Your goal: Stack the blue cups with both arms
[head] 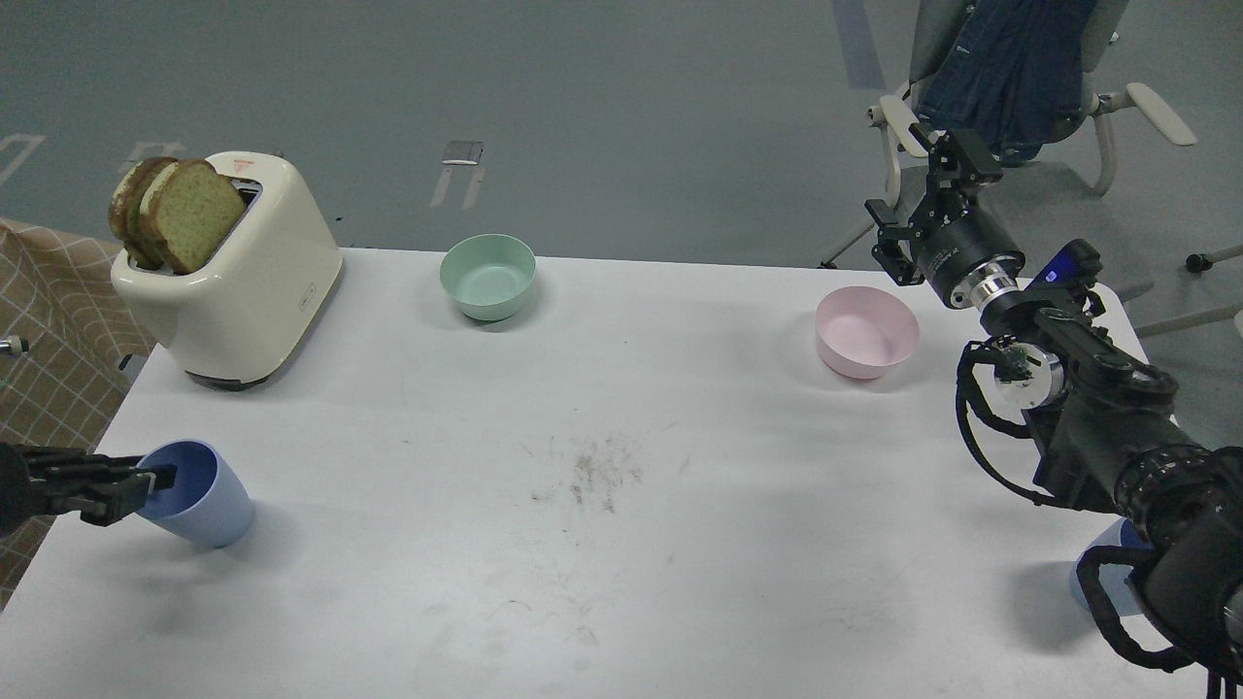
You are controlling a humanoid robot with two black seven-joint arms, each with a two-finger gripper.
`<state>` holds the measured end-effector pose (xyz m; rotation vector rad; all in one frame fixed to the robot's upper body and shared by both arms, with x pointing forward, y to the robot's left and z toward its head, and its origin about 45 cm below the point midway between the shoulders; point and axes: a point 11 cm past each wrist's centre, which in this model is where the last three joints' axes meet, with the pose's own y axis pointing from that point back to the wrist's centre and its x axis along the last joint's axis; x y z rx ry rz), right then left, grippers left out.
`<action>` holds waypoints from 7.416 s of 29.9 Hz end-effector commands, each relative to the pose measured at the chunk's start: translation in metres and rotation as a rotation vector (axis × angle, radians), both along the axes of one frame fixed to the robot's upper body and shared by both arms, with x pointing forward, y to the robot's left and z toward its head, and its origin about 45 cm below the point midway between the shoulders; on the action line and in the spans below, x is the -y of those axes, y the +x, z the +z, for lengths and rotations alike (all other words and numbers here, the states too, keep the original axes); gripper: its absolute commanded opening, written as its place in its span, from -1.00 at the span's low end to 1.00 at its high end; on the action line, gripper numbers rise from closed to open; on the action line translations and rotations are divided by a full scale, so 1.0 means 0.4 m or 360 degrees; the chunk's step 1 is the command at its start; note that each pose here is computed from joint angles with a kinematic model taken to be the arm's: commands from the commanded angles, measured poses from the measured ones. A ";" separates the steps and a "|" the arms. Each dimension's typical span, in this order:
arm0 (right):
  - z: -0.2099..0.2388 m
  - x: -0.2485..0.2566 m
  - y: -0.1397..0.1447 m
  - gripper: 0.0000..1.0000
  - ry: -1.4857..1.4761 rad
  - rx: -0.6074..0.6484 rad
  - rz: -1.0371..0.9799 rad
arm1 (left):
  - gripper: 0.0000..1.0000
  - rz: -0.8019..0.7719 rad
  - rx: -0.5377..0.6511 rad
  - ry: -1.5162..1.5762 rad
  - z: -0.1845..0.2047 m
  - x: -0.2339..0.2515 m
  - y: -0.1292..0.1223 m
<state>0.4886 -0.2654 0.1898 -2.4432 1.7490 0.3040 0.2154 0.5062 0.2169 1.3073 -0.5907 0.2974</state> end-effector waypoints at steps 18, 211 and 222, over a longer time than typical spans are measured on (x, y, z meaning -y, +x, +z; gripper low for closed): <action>0.184 -0.042 0.080 1.00 -0.0004 0.0221 0.0052 | -1.00 -0.0430 0.0517 -0.0073 0.236 0.192 0.130; 0.316 0.043 -0.206 -1.00 -0.2680 0.0522 0.1815 | 0.95 0.0244 0.0198 -0.2284 0.361 0.722 0.607; 0.372 -0.209 -0.235 -1.00 -0.2807 0.0875 0.2178 | 0.95 0.0256 0.0195 -0.2276 0.354 0.716 0.606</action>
